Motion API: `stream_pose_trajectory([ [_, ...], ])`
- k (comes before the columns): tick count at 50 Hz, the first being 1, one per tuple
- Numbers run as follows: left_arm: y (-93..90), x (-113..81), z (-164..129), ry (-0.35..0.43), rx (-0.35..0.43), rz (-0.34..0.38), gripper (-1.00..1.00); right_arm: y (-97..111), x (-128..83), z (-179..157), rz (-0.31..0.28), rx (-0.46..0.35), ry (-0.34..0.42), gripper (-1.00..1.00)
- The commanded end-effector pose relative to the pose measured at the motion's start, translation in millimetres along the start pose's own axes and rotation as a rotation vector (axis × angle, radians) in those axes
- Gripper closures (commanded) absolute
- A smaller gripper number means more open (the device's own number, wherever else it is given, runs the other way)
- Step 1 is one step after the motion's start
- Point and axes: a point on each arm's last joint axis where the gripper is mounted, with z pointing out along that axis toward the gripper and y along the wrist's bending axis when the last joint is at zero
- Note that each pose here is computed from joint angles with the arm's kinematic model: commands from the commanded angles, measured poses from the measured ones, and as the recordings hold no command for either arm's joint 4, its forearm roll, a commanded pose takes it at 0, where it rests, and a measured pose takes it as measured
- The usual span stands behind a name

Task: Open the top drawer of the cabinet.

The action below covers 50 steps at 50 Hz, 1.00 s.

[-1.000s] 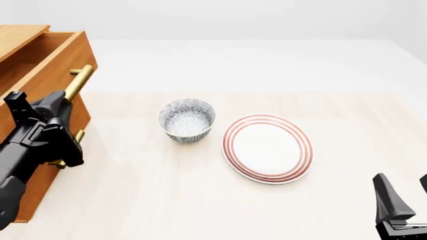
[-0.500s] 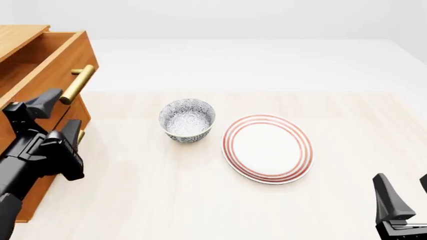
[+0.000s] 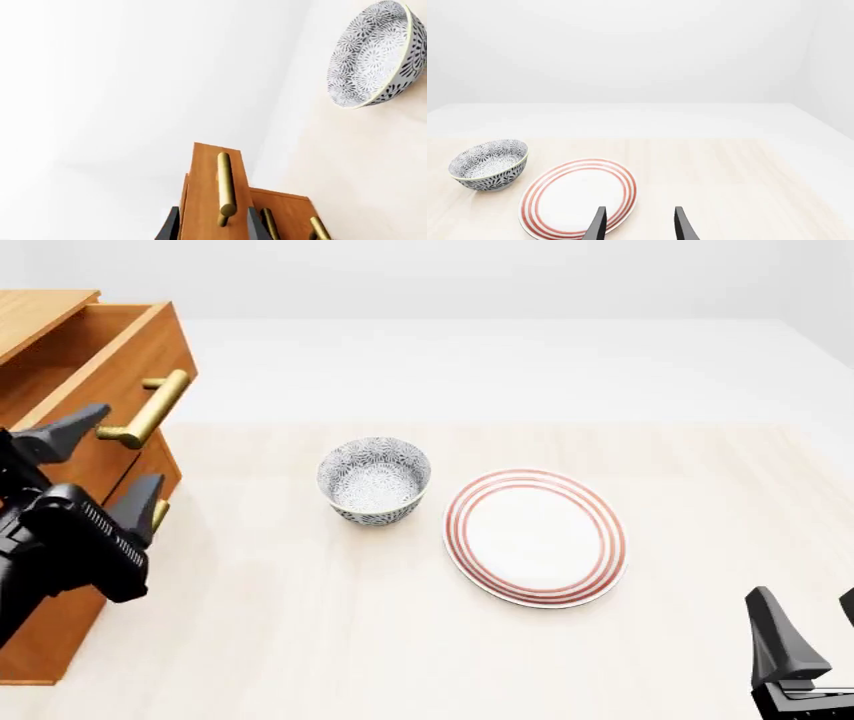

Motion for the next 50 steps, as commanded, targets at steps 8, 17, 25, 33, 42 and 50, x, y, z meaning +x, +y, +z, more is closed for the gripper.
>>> stream_pose_trajectory([
  [8,48.8,-11.0,-17.4,0.017,0.051,-0.299,-1.00,0.0,0.1,0.0,0.000,0.000,0.000,-1.00],
  [17,76.6,-16.9,-18.8,0.037,0.082,-0.459,-1.00,0.0,0.1,0.0,-0.001,0.000,0.000,-1.00],
  [25,91.2,-17.6,-15.9,0.080,0.117,-0.548,-1.00,0.0,0.1,0.0,0.000,0.000,0.000,-1.00],
  [33,107.3,-19.1,-7.0,0.121,0.146,-0.663,-1.00,0.0,0.1,0.0,0.000,0.000,0.000,-1.00],
  [42,123.2,-25.9,0.6,0.144,0.197,-0.778,-1.00,0.0,0.1,0.0,0.000,0.000,0.000,-1.00],
  [50,137.6,-22.3,-4.2,0.212,0.203,-0.849,-1.00,0.0,0.1,0.0,0.000,0.000,0.000,-1.00],
])
